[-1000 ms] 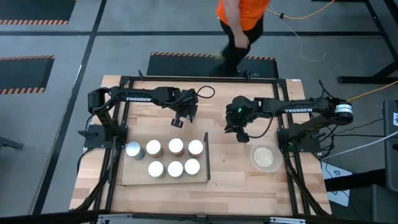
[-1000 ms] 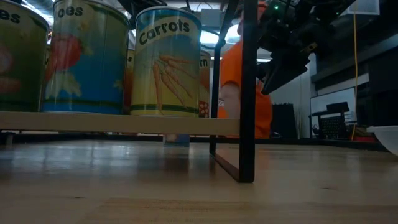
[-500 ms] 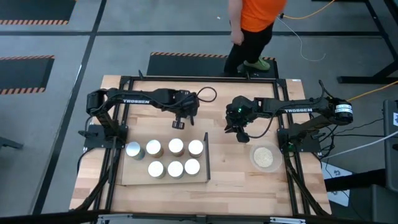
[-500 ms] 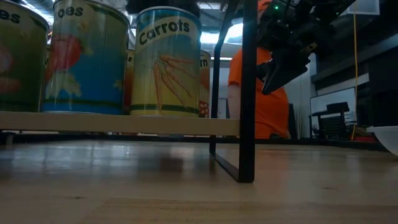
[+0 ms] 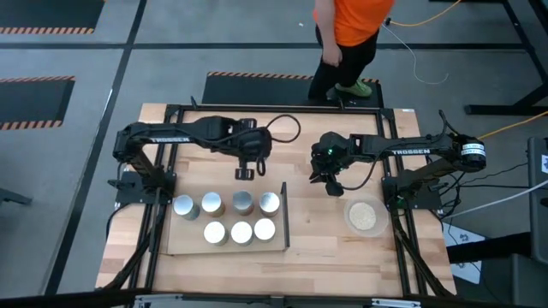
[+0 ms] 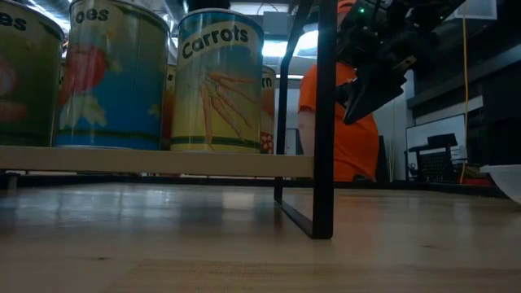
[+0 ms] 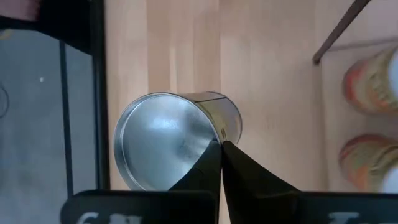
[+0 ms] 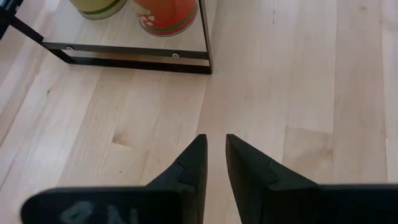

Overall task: Pick and place cans onto a shelf
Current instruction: Put the peach can on the shelf

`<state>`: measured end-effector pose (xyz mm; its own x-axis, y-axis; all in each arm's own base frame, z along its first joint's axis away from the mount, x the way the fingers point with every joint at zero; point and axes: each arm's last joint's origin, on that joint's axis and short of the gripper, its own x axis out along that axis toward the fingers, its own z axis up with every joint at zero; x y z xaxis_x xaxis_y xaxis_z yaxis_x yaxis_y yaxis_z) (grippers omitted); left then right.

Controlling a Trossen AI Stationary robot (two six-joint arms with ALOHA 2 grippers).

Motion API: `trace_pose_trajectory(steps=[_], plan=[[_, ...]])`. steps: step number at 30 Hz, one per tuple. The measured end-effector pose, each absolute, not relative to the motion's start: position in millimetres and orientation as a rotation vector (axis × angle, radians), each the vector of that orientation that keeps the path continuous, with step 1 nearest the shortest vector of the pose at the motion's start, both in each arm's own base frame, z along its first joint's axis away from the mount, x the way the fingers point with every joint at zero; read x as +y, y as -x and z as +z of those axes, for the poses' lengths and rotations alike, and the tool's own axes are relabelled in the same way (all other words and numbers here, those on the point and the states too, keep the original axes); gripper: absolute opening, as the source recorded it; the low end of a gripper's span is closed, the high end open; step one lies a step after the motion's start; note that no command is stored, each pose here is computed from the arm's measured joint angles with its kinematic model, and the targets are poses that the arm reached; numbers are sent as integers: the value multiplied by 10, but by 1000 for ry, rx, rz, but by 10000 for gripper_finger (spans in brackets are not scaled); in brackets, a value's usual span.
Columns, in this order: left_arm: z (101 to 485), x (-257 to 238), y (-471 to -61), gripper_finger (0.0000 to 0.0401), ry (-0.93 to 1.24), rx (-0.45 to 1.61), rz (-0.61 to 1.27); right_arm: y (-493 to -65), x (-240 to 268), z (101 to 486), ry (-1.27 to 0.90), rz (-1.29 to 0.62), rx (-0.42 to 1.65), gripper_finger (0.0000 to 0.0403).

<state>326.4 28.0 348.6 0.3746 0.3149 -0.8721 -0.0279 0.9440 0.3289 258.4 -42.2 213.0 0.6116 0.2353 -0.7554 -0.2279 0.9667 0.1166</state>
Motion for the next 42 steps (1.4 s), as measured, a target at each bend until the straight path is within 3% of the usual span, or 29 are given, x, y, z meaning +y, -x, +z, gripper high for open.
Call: trace_pose_trajectory(steps=[15, 27, 42], plan=[[4040, -512, -2755, 0, -113, 1141, 312, -2582, -421, 2128, -10, 268, 876, 63], [4170, -1166, -2306, 0, 98, 1055, 291, -2579, -421, 2126, -12, 268, 879, 63], [4171, -1812, -1821, 0, 463, 1147, 214, -2579, -421, 2126, -12, 267, 879, 63]])
